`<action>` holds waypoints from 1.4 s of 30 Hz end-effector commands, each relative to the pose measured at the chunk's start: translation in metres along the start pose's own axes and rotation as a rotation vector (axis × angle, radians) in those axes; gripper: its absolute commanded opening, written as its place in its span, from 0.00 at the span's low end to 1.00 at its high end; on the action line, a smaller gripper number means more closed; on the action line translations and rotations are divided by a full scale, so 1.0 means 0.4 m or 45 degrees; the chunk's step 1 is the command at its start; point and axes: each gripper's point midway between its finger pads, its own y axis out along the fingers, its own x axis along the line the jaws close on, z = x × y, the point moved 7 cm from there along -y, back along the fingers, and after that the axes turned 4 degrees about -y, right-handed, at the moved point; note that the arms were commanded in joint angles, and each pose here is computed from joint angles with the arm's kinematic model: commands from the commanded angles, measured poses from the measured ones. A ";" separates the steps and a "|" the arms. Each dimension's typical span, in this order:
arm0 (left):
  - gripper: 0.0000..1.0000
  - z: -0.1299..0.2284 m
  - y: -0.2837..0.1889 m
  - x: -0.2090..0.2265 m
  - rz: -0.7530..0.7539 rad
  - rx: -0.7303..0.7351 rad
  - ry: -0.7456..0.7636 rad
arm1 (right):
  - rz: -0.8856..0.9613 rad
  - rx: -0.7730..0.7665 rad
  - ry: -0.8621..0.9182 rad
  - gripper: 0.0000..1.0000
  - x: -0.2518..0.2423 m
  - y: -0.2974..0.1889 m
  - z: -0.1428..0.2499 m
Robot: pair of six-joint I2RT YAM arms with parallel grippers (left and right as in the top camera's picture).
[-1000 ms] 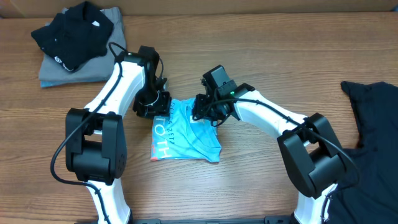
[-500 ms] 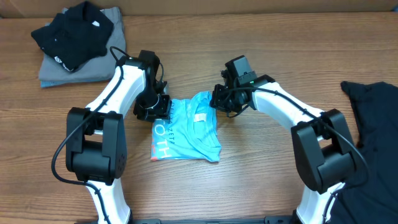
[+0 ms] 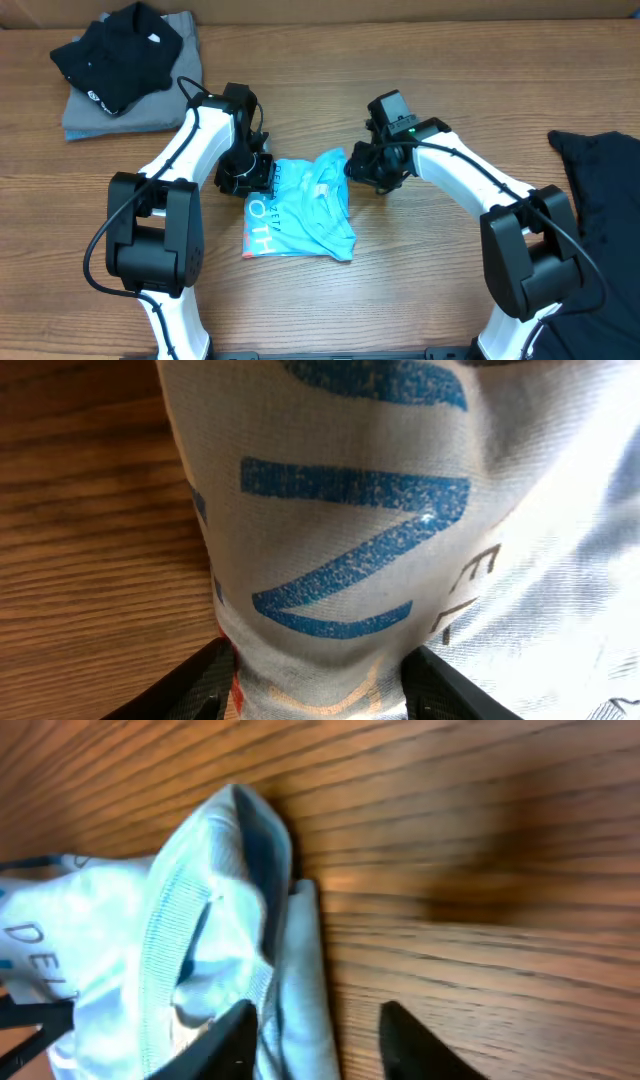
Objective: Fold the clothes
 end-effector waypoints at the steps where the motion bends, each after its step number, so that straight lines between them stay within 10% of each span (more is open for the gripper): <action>1: 0.61 0.007 0.015 0.001 -0.020 0.023 0.024 | -0.074 -0.042 -0.085 0.41 0.022 -0.045 -0.017; 19: 0.65 0.006 0.014 -0.003 0.000 0.021 0.025 | -0.202 0.230 -0.361 0.36 0.083 0.010 0.159; 26: 0.65 0.004 0.015 -0.004 0.001 0.018 0.025 | -0.204 0.200 -0.330 0.04 0.066 0.000 0.136; 34: 0.71 0.002 0.015 -0.004 0.002 0.012 0.026 | -0.153 0.233 -0.193 0.04 0.008 -0.050 0.107; 37: 0.72 0.001 0.015 -0.004 0.002 0.008 0.027 | -0.136 0.278 -0.164 0.30 -0.003 -0.054 0.120; 42: 0.69 0.002 0.013 -0.003 0.002 0.013 0.030 | -0.145 0.258 -0.178 0.33 0.005 -0.076 0.121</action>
